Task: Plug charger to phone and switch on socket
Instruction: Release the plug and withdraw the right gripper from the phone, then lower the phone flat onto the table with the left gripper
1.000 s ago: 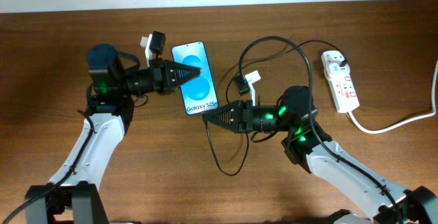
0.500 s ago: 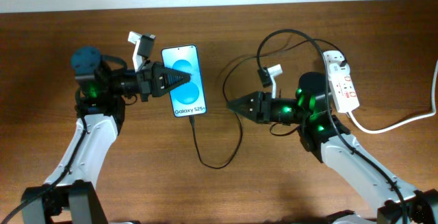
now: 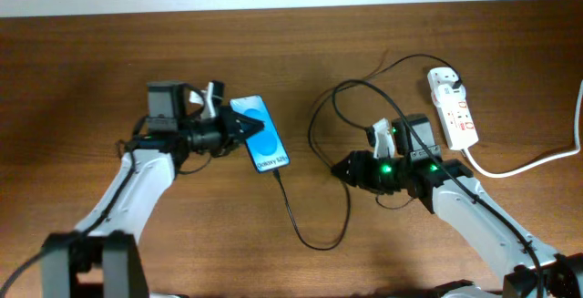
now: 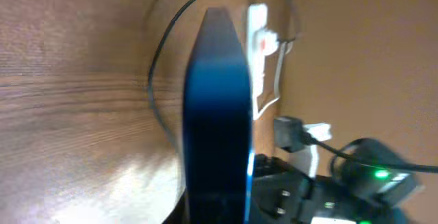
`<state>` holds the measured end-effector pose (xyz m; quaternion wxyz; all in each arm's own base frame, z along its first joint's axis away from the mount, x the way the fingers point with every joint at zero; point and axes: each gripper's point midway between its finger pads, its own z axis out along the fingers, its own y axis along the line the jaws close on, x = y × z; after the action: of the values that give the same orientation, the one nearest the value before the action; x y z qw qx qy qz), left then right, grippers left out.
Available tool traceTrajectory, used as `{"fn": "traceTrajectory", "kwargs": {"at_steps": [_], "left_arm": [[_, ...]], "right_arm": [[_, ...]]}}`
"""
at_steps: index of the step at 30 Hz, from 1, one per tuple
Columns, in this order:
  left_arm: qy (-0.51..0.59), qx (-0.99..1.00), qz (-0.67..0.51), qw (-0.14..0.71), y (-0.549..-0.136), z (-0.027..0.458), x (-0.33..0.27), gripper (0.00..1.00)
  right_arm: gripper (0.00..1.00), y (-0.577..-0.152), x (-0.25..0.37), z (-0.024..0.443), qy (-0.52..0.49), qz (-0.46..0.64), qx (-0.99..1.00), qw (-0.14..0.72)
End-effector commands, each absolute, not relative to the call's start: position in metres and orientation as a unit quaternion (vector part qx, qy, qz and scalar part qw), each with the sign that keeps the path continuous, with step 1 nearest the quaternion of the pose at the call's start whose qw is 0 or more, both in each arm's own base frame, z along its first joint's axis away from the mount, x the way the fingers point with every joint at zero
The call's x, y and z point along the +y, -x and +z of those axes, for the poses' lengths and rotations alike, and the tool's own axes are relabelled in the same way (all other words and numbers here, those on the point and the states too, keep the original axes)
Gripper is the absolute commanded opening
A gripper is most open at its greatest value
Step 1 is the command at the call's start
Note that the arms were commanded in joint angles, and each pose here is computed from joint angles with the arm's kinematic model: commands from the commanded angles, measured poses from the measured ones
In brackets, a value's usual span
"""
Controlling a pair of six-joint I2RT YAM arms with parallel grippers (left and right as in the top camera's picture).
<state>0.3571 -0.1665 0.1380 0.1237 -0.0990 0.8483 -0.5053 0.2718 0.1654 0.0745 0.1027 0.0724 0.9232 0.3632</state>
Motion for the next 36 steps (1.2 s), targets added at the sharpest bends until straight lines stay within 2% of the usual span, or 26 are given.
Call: {"fn": "traceTrajectory", "kwargs": {"at_steps": [1, 4, 8, 11, 16, 20, 22, 24, 25, 27, 29, 31, 36], "left_arm": [[0.028, 0.862, -0.49, 0.13, -0.361, 0.104, -0.187, 0.02], [0.0, 0.866, -0.482, 0.133, -0.376, 0.077, -0.19, 0.03], [-0.003, 0.891, -0.432, 0.138, -0.393, 0.048, -0.181, 0.09], [0.019, 0.919, -0.379, 0.109, -0.384, 0.017, -0.167, 0.1], [0.032, 0.926, -0.367, 0.084, -0.379, -0.008, -0.164, 0.11], [0.042, 0.93, -0.36, 0.066, -0.374, -0.023, -0.162, 0.19], [0.043, 0.932, -0.355, 0.066, -0.374, -0.025, -0.161, 0.27], [0.044, 0.932, -0.354, 0.066, -0.374, -0.025, -0.161, 0.31], [0.045, 0.934, -0.348, 0.066, -0.374, -0.026, -0.159, 0.36], [0.059, 0.947, -0.31, 0.054, -0.368, -0.036, -0.147, 0.46], [0.074, 0.962, -0.26, 0.04, -0.36, -0.048, -0.132, 0.5], [0.081, 0.969, -0.231, 0.028, -0.353, -0.053, -0.123, 0.55], [0.089, 0.971, -0.22, 0.027, -0.353, -0.055, -0.119, 0.55]], "right_arm": [[0.5, -0.261, 0.149, 0.06, -0.079, 0.312, 0.943, 0.089], [0.5, -0.25, 0.146, 0.055, -0.068, 0.302, 0.949, 0.069], [0.49, -0.24, 0.144, 0.051, -0.074, 0.295, 0.951, 0.048], [0.5, -0.234, 0.147, 0.053, -0.071, 0.304, 0.949, 0.035], [0.5, -0.222, 0.154, 0.056, -0.07, 0.327, 0.942, 0.005], [0.5, -0.211, 0.151, 0.054, -0.054, 0.319, 0.946, -0.01], [0.5, -0.21, 0.151, 0.054, -0.055, 0.319, 0.946, -0.013], [0.5, -0.21, 0.151, 0.054, -0.055, 0.318, 0.946, -0.013], [0.51, -0.21, 0.15, 0.053, -0.056, 0.314, 0.948, -0.013], [0.51, -0.21, 0.148, 0.051, -0.057, 0.309, 0.949, -0.012], [0.52, -0.211, 0.146, 0.05, -0.058, 0.303, 0.951, -0.01], [0.57, -0.21, 0.143, 0.047, -0.06, 0.291, 0.955, -0.011], [0.59, -0.207, 0.141, 0.046, -0.062, 0.286, 0.956, -0.015]]}}
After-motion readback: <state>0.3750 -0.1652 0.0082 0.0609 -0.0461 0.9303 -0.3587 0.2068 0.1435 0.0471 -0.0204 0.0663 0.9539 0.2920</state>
